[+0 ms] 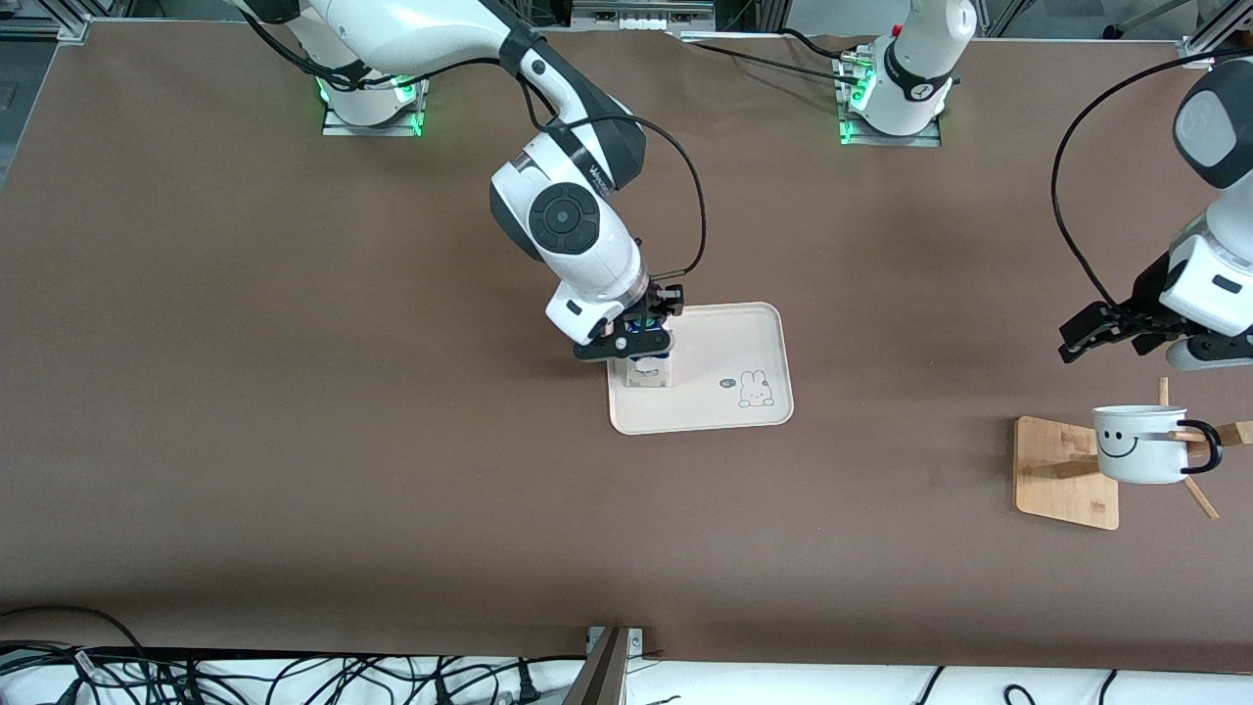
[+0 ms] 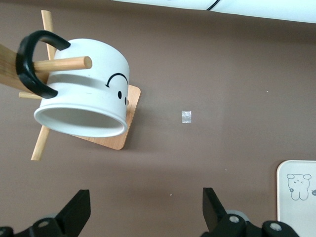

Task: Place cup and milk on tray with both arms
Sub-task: 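Lower the carton onto the tray while the left gripper reaches the mug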

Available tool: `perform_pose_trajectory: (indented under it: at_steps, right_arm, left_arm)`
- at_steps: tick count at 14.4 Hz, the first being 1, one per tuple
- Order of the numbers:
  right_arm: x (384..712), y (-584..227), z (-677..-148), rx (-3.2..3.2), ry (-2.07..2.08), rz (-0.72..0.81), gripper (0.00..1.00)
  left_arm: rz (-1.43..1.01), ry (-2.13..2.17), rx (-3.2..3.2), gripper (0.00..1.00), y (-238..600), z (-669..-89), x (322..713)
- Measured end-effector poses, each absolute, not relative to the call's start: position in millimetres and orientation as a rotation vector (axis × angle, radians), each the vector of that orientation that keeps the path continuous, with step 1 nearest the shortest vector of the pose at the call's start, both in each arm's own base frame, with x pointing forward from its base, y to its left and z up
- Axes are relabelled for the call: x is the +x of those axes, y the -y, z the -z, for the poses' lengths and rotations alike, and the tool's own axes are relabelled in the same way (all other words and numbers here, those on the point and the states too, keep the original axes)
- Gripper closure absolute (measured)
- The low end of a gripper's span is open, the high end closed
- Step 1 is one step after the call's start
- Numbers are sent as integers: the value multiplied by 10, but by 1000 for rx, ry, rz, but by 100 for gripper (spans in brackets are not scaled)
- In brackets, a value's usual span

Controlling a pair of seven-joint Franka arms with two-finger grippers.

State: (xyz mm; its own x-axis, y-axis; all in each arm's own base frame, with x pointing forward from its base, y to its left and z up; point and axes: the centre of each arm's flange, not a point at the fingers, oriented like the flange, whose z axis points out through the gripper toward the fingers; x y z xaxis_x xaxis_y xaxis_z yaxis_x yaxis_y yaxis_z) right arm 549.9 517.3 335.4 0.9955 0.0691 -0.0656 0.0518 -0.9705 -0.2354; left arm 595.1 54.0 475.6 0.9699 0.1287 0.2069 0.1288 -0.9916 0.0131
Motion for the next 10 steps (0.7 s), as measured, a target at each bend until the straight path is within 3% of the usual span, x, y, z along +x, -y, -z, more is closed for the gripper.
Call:
perform_pose_trajectory:
  at_steps: [4,10]
  right_arm:
    - [5512,-5180,-3269,-2900,80,-104,62]
    - [5534,-5181,-3270,-2892,70,-86,9]
  left_arm:
    - [476,203,-3095,0,-534,-4342,5890]
    - [658,143,-3033,0,-528,-4093,5915]
